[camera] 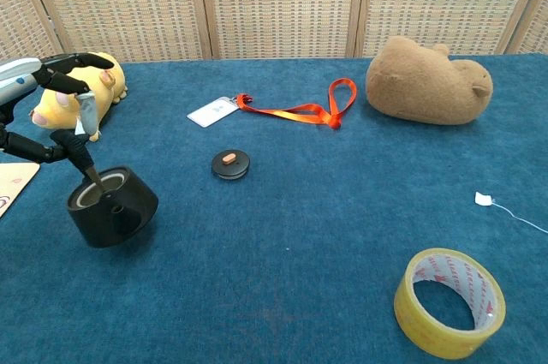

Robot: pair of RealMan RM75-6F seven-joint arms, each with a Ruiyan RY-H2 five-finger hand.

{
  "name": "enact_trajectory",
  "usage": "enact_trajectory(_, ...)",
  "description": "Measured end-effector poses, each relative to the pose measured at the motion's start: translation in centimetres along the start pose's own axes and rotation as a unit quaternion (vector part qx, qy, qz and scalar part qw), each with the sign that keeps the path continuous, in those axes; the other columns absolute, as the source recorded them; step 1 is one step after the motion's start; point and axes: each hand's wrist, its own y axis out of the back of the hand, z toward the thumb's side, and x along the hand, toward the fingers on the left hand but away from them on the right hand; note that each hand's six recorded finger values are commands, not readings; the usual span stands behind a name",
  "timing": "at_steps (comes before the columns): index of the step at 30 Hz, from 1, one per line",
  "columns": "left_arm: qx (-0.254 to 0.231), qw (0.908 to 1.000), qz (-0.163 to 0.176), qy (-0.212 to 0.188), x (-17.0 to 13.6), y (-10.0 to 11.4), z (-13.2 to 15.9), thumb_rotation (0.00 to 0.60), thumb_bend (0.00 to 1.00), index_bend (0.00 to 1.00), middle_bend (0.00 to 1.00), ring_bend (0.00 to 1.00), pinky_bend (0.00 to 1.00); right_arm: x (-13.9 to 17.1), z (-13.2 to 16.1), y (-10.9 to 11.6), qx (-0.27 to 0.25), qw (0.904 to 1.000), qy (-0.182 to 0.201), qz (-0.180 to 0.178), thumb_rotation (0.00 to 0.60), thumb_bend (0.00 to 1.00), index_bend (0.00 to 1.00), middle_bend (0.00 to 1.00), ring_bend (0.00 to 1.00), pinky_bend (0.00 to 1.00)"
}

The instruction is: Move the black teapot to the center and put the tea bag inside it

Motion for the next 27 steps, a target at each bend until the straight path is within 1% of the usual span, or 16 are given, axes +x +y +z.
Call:
enact_trajectory(6,0.001,0.9998,-0.010,-0.018,1.8,0.3,1.3,0.600,0.47,0.62,0.09,0.00,0.00,0.0,0.1,-0.1,0.001,1.0000,0.003,0.002,0.600,0.37,0.32,0.27,0.25,0.41)
enact_trajectory(15,-0.001,0.9985,-0.032,-0.043,5.4,0.5,3.5,0.600,0.47,0.62,0.09,0.00,0.00,-0.1,0.6,-0.4,-0.001,0.9999,0.011,0.007,0.600,0.37,0.32,0.27,0.25,0.41)
enact_trajectory(24,0.009,0.9962,-0.041,-0.077,9.6,0.9,6.9,0.600,0.47,0.62,0.09,0.00,0.00,-0.4,1.3,-0.1,0.005,0.9996,0.026,0.006,0.600,0.37,0.32,0.27,0.25,0.41)
enact_trajectory(27,0.013,0.9946,-0.044,-0.093,11.4,0.9,8.7,0.600,0.47,0.62,0.09,0.00,0.00,-0.6,1.6,0.1,0.010,0.9993,0.034,0.005,0.600,0.37,0.32,0.27,0.25,0.41)
